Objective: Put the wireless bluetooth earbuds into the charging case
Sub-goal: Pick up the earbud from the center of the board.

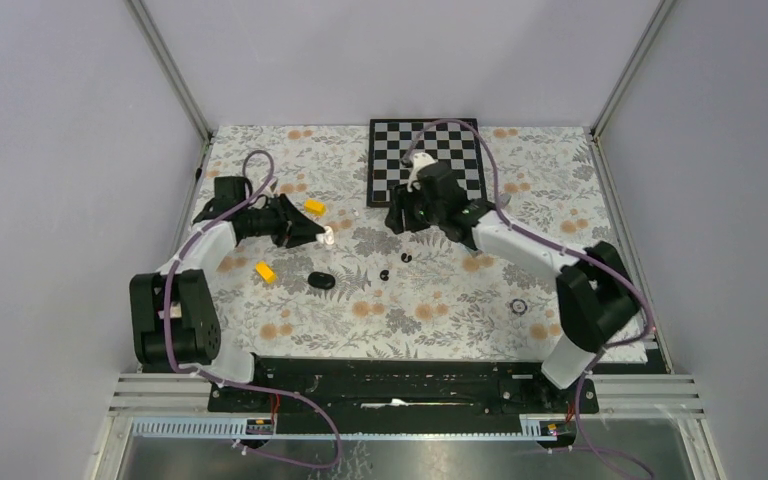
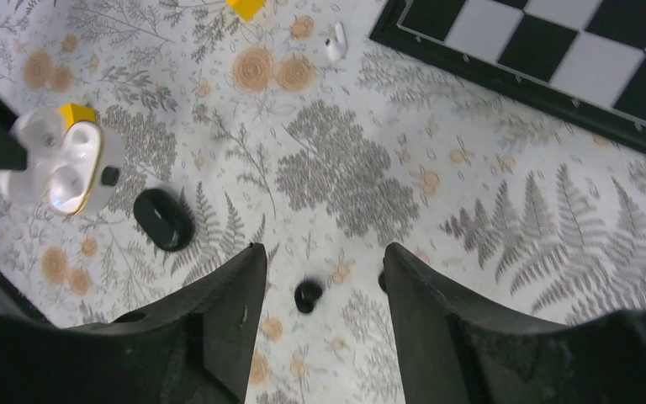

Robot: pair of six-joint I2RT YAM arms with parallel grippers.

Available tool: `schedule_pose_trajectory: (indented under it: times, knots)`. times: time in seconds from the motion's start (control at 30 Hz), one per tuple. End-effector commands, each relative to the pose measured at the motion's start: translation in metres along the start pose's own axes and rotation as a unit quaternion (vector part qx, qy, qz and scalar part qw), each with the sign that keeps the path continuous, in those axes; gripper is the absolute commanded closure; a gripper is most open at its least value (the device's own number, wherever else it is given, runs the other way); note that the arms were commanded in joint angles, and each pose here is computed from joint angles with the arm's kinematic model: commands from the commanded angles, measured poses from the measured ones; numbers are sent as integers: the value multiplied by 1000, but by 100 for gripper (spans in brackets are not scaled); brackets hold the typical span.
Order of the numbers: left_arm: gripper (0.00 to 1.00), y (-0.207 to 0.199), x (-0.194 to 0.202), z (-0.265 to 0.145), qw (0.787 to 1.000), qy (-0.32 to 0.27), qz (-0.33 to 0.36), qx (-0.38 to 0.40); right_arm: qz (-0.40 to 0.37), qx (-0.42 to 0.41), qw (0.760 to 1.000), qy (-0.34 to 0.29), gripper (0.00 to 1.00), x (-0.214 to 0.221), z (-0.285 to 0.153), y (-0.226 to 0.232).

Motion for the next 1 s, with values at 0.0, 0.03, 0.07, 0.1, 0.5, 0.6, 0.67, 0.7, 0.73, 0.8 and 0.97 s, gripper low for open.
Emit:
schedule_pose_trajectory:
  times: [0.0, 0.03, 0.07, 0.1, 0.5, 0.6, 0.67, 0.7, 0.73, 0.8, 0.97]
  knots:
    - [100, -3, -1, -24, 998, -57, 23, -10, -42, 2, 999, -6, 40, -28, 33, 12]
    - [100, -4, -3, -27, 997, -73, 24, -11, -43, -2, 999, -3, 40, -30, 43, 14]
    - [100, -6, -4, -30, 996, -85, 27, -12, -45, -2, 999, -1, 41, -32, 53, 15]
    - [100, -8, -5, -31, 995, -93, 30, -13, -51, 5, 999, 2, 42, -33, 63, 14]
    - [100, -11, 3, -34, 996, -79, 35, 0, -92, 12, 994, 54, 49, -25, 144, 25]
    - [100, -12, 6, -35, 996, -79, 38, 4, -94, 13, 993, 68, 51, -21, 158, 24]
    - [100, -13, 7, -36, 996, -77, 39, 6, -97, 13, 992, 75, 51, -17, 165, 25]
    - [100, -12, 8, -36, 996, -77, 39, 6, -98, 18, 992, 75, 52, -19, 169, 23]
    - [100, -12, 8, -36, 996, -76, 40, 7, -99, 27, 992, 79, 52, -18, 173, 21]
    - [100, -11, 9, -36, 996, -74, 39, 7, -102, 31, 991, 83, 54, -17, 179, 19]
    - [100, -11, 9, -36, 996, -74, 41, 8, -114, 48, 988, 96, 54, -14, 192, 14]
Point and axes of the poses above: each gripper's point midway between its finger pads, its own z axis out along the fingers, its own y axis along the line the jaws close on, x = y × z, the point moved 2 cm from there along -z, back along the fingers, and after that the axes turned 13 degrees about -z, right-handed, at the moved point
